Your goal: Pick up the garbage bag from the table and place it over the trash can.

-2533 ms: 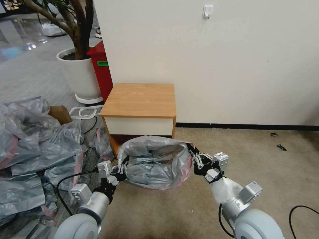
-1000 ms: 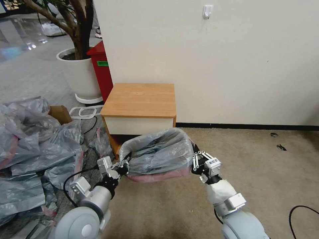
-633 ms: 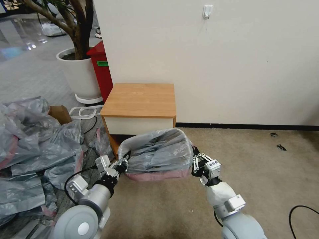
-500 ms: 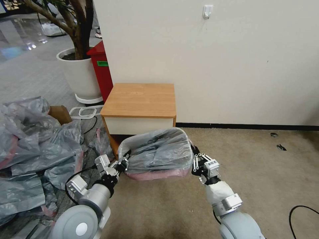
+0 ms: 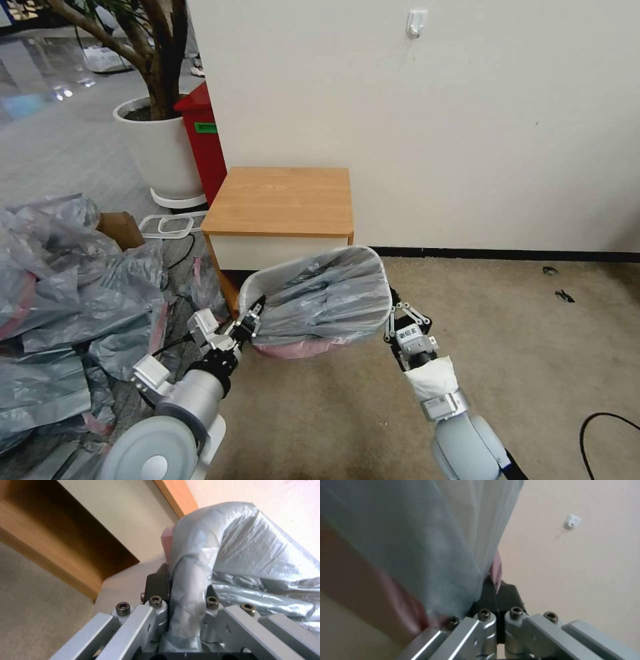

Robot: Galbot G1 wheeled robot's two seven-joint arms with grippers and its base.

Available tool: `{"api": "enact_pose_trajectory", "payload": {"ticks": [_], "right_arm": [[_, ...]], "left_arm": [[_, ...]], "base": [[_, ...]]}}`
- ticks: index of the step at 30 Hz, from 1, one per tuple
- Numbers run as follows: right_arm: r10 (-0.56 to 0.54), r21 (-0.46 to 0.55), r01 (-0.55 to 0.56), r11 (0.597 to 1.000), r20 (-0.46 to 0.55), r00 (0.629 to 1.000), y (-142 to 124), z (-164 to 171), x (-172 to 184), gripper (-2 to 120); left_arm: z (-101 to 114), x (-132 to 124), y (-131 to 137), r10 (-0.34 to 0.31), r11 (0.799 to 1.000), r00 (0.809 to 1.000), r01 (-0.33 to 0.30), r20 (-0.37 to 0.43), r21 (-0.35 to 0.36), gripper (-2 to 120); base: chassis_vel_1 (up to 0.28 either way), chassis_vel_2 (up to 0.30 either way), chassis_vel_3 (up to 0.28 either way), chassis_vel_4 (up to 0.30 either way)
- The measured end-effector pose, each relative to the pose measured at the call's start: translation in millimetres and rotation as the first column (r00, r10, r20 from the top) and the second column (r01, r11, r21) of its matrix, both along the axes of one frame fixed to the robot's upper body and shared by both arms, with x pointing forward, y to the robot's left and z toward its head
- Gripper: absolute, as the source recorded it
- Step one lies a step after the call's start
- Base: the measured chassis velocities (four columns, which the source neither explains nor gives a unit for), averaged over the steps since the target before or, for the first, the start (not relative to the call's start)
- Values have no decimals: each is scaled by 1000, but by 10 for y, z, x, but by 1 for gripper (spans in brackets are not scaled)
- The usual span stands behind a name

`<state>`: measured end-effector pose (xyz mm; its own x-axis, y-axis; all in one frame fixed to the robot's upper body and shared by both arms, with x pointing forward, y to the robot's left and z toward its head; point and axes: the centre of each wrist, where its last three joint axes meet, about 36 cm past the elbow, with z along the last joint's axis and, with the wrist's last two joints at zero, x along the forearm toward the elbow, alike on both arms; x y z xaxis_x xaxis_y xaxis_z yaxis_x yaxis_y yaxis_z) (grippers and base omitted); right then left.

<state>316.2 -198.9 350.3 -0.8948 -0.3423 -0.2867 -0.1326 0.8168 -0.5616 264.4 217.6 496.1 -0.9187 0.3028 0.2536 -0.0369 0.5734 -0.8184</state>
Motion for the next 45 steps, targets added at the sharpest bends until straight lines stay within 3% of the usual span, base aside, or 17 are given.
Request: {"api": "enact_pose_trajectory", "payload": {"ticks": [3, 11, 34, 39, 41, 45], "right_arm": [[-13, -75, 15, 997, 30, 999, -73, -36, 82, 0], [-20, -139, 26, 990, 40, 999, -161, -106, 172, 0], [-38, -238, 43, 970, 23, 999, -399, -224, 280, 0], [-44, -206, 44, 978, 6, 999, -367, -199, 222, 15], [-46, -174, 43, 984, -9, 999, -349, -178, 171, 26], [-28, -129, 22, 991, -44, 999, -365, -182, 87, 41]], "left_arm": [[64, -23, 3, -20, 1000, 1000, 20, -10, -13, 6], [143, -53, 22, -33, 999, 999, 32, -15, -31, 7], [164, -52, 38, -53, 998, 998, 52, -20, -39, 8], [76, 5, 63, -37, 999, 999, 38, -40, 33, 8], [9, 62, 101, -30, 996, 998, 34, -51, 79, 5], [-33, 132, 175, -21, 993, 998, 27, -52, 112, 5]], "base": [[0, 0, 0, 0], [0, 0, 0, 0], [0, 0, 0, 0], [0, 0, 0, 0], [0, 0, 0, 0], [0, 0, 0, 0]]}}
